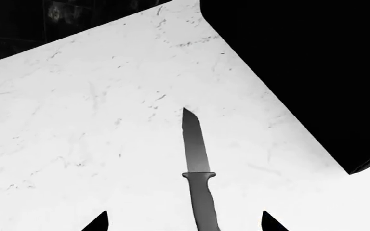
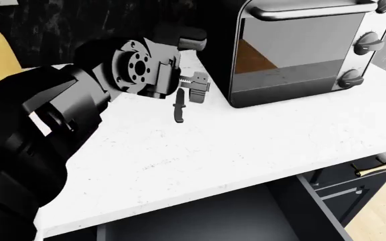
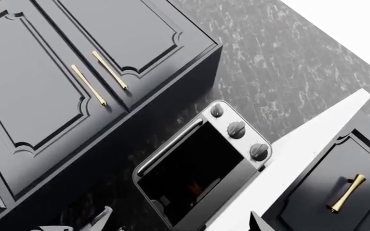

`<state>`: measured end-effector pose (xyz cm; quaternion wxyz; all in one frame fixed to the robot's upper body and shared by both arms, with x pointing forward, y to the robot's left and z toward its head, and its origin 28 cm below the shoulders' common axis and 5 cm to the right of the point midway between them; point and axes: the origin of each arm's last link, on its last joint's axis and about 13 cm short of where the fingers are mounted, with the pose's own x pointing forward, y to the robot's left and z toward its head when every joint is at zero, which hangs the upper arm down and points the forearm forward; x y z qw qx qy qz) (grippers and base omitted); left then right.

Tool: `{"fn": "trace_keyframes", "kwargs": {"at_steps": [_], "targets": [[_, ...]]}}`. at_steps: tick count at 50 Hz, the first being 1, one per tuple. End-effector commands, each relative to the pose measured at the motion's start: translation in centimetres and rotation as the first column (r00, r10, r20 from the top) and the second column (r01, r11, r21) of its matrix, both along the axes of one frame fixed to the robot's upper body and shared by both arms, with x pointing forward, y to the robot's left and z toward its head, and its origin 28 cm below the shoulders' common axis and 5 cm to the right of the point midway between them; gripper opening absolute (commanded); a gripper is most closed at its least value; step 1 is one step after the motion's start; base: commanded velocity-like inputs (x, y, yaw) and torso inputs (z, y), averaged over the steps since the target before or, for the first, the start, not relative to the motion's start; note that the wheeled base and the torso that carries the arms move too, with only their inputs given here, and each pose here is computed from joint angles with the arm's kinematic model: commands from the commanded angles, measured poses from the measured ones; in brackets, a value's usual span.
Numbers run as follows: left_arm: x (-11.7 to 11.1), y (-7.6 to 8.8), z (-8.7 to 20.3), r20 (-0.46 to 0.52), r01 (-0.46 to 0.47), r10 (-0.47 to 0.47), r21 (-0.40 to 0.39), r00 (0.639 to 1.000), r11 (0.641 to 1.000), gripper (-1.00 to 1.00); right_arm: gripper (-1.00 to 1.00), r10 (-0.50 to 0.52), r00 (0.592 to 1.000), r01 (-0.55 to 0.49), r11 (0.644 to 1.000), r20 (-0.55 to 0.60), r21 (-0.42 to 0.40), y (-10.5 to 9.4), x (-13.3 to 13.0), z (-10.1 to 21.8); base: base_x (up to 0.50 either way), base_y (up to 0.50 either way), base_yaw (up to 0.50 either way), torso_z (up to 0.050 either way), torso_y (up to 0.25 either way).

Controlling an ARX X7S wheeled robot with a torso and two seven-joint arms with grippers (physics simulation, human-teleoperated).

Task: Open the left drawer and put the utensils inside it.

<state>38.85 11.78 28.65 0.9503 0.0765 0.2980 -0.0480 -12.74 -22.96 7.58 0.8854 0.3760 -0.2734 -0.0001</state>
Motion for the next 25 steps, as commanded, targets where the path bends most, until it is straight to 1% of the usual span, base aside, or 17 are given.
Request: {"fn": "trace_keyframes", "kwargs": {"at_steps": [1, 4, 6, 7, 8, 10, 11, 12, 13, 14, 15, 16, 17, 19, 25], "targets": [[0.3, 0.3, -1.5, -0.020, 0.001, -0.001, -0.020, 1.000, 1.000, 1.00, 1.00, 0.002, 1.000, -0.002, 1.000, -0.002, 0.003, 0.0, 0.1, -0.1, 0.00, 0.00, 0.00, 0.000, 0.000], [0.3, 0.1, -1.4, -0.018, 0.002, -0.002, -0.041, 1.000, 0.999, 1.00, 1.00, 0.004, 1.000, -0.004, 1.000, -0.004, 0.003, 0.0, 0.2, -0.1, 0.00, 0.00, 0.00, 0.000, 0.000], [0.4, 0.0, -0.8, 0.001, -0.004, 0.004, -0.070, 1.000, 0.998, 1.00, 1.00, 0.005, 1.000, -0.005, 1.000, -0.005, 0.002, 0.0, 0.2, 0.0, 0.00, 0.00, 0.00, 0.000, 0.000], [0.4, 0.0, -0.5, 0.012, -0.008, 0.009, -0.050, 1.000, 0.999, 1.00, 1.00, 0.007, 1.000, -0.007, 1.000, -0.005, 0.000, 0.0, 0.2, 0.0, 0.00, 0.00, 0.00, 0.000, 0.000], [0.4, 0.0, -0.2, 0.024, -0.022, 0.024, -0.062, 0.999, 0.998, 1.00, 1.00, 0.007, 1.000, -0.007, 1.000, -0.003, 0.000, 0.0, 0.2, 0.0, 0.00, 0.00, 0.00, 0.000, 0.000], [0.4, -0.1, -0.1, 0.035, -0.009, 0.011, -0.068, 0.999, 0.998, 1.00, 1.00, 0.007, 1.000, -0.007, 1.000, -0.004, 0.002, 0.0, 0.2, 0.0, 0.00, 0.00, 0.00, 0.000, 0.000], [0.5, -0.1, 0.0, 0.053, -0.001, 0.005, -0.060, 0.999, 0.998, 1.00, 1.00, 0.007, 1.000, -0.007, 1.000, -0.004, 0.002, 0.0, 0.2, 0.0, 0.00, 0.00, 0.00, 0.000, 0.000], [0.7, -0.2, 0.2, 0.086, 0.006, 0.002, -0.091, 0.996, 0.996, 1.00, 1.00, 0.007, 1.000, -0.007, 1.000, -0.004, 0.002, 0.0, 0.1, 0.0, 0.00, 0.00, 0.00, 0.000, 0.000], [0.7, -0.2, 0.3, 0.093, 0.009, -0.001, -0.092, 0.996, 0.996, 1.00, 1.00, 0.006, 1.000, -0.006, 1.000, -0.003, 0.002, 0.0, 0.1, 0.0, 0.00, 0.00, 0.00, 0.000, 0.000], [0.7, -0.2, 0.4, 0.105, 0.013, -0.007, -0.056, 0.994, 0.998, 1.00, 1.00, 0.006, 1.000, -0.006, 1.000, -0.004, 0.001, 0.0, 0.1, 0.0, 0.00, 0.00, 0.00, 0.000, 0.000], [0.7, -0.2, 0.6, 0.123, 0.009, -0.003, -0.053, 0.992, 0.999, 1.00, 1.00, 0.006, 1.000, -0.006, 1.000, -0.004, 0.000, 0.0, 0.1, 0.0, 0.00, 0.00, 0.00, 0.000, 0.000], [0.6, -0.2, 0.8, 0.112, 0.014, -0.008, -0.053, 0.994, 0.999, 1.00, 1.00, 0.005, 1.000, -0.005, 1.000, -0.003, 0.000, 0.0, 0.1, 0.0, 0.00, 0.00, 0.00, 0.000, 0.000], [0.7, -0.2, 1.2, 0.128, 0.010, -0.002, -0.062, 0.992, 0.998, 1.00, 1.00, 0.005, 1.000, -0.005, 1.000, -0.003, 0.001, 0.0, 0.0, 0.0, 0.00, 0.00, 0.00, 0.000, -0.250], [0.6, -0.2, 1.4, 0.126, 0.016, -0.010, -0.050, 0.992, 0.999, 1.00, 1.00, 0.006, 1.000, -0.006, 1.000, -0.004, 0.002, 0.0, 0.1, 0.0, 0.00, 0.00, 0.00, 0.000, -0.250], [0.5, -0.2, 1.0, 0.120, 0.017, -0.013, -0.031, 0.993, 0.999, 1.00, 1.00, 0.005, 1.000, -0.005, 1.000, -0.004, 0.003, 0.0, 0.1, 0.0, 0.00, 0.00, 0.00, 0.000, -0.250]]}}
